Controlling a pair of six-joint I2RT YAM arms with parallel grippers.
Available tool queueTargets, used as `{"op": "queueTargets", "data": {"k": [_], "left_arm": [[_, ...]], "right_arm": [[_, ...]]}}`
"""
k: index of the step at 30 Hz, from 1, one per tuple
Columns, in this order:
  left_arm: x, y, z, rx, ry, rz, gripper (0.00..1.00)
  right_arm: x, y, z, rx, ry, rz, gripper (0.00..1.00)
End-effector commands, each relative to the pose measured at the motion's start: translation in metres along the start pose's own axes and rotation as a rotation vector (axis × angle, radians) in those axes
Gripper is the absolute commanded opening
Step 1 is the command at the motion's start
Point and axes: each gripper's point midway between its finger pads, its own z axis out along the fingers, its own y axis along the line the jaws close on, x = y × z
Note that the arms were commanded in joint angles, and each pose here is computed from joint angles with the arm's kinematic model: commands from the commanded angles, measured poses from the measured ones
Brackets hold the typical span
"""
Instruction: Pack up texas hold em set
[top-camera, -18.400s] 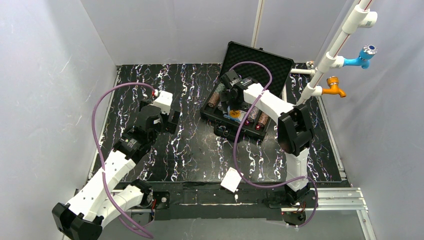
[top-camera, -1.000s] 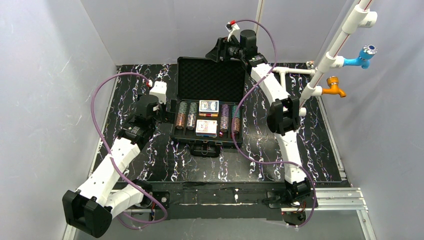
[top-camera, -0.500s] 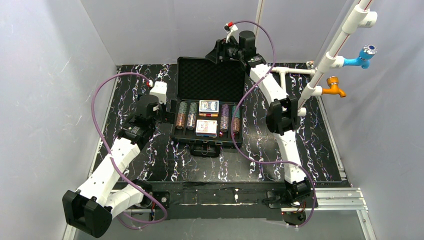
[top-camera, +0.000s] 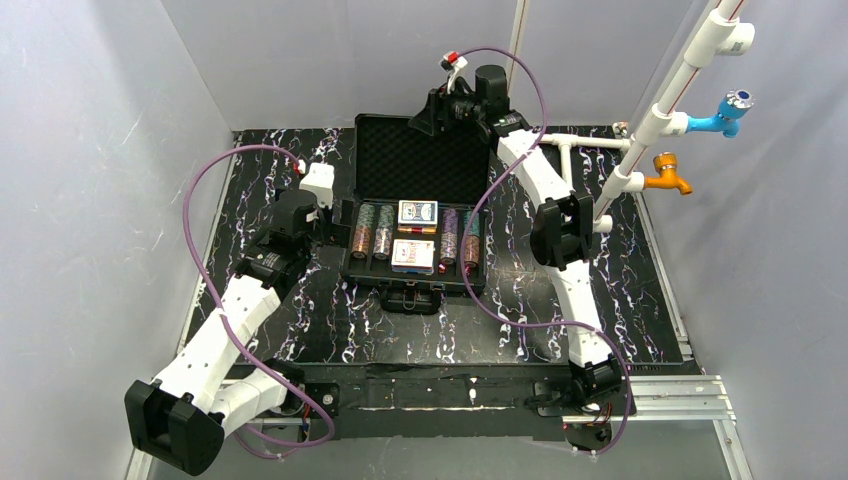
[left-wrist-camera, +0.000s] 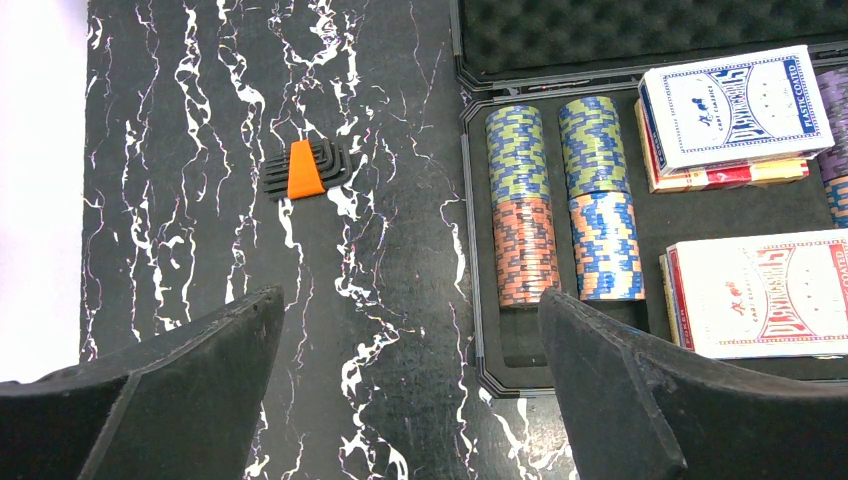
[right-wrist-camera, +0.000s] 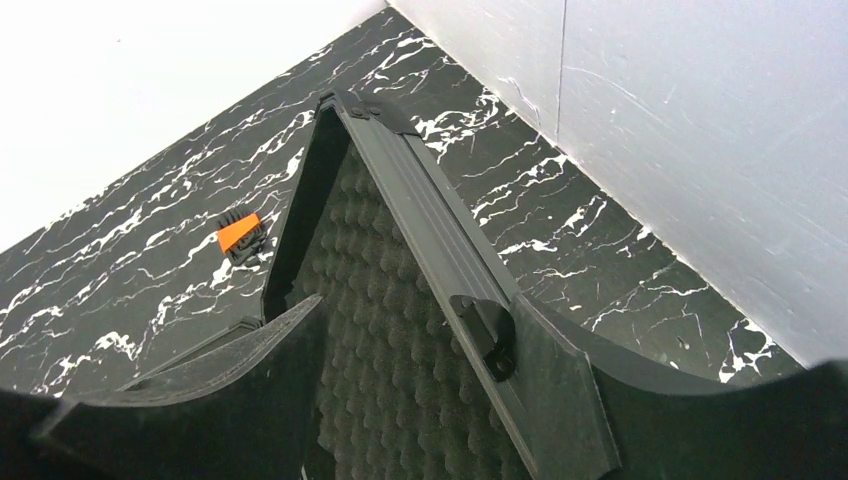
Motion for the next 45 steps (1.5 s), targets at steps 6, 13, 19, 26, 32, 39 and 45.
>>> {"op": "queueTargets", "data": {"k": [6, 13, 19, 26, 32, 39, 45], "left_arm": [[-0.011, 0.003, -0.008, -0.002, -0.024, 0.007, 0.98], [-0.013, 0.003, -0.010, -0.002, -0.031, 0.005, 0.98], [-0.013, 0.005, -0.012, -0.006, -0.035, 0.004, 0.98], [-0.014, 0.008, -0.014, -0.022, -0.042, 0.001, 0.98], [-0.015, 0.020, -0.018, -0.089, -0.056, -0.013, 0.98], [-0.018, 0.042, -0.027, -0.199, -0.084, -0.034, 0.98], [-0.020, 0.055, -0.033, -0.275, -0.102, -0.047, 0.98]], "right_arm": [[-0.020, 0.060, -0.008, -0.200, 0.015, -0.054, 0.74], [-0.020, 0.074, -0.016, -0.209, 0.045, -0.082, 0.74], [-0.021, 0.088, -0.019, -0.211, 0.065, -0.094, 0.74], [-0.012, 0.100, -0.024, -0.187, 0.123, -0.129, 0.75], [0.002, 0.116, -0.026, -0.170, 0.177, -0.172, 0.78], [0.013, 0.129, -0.034, -0.174, 0.220, -0.170, 0.78], [0.018, 0.148, -0.046, -0.197, 0.243, -0.197, 0.78]]}}
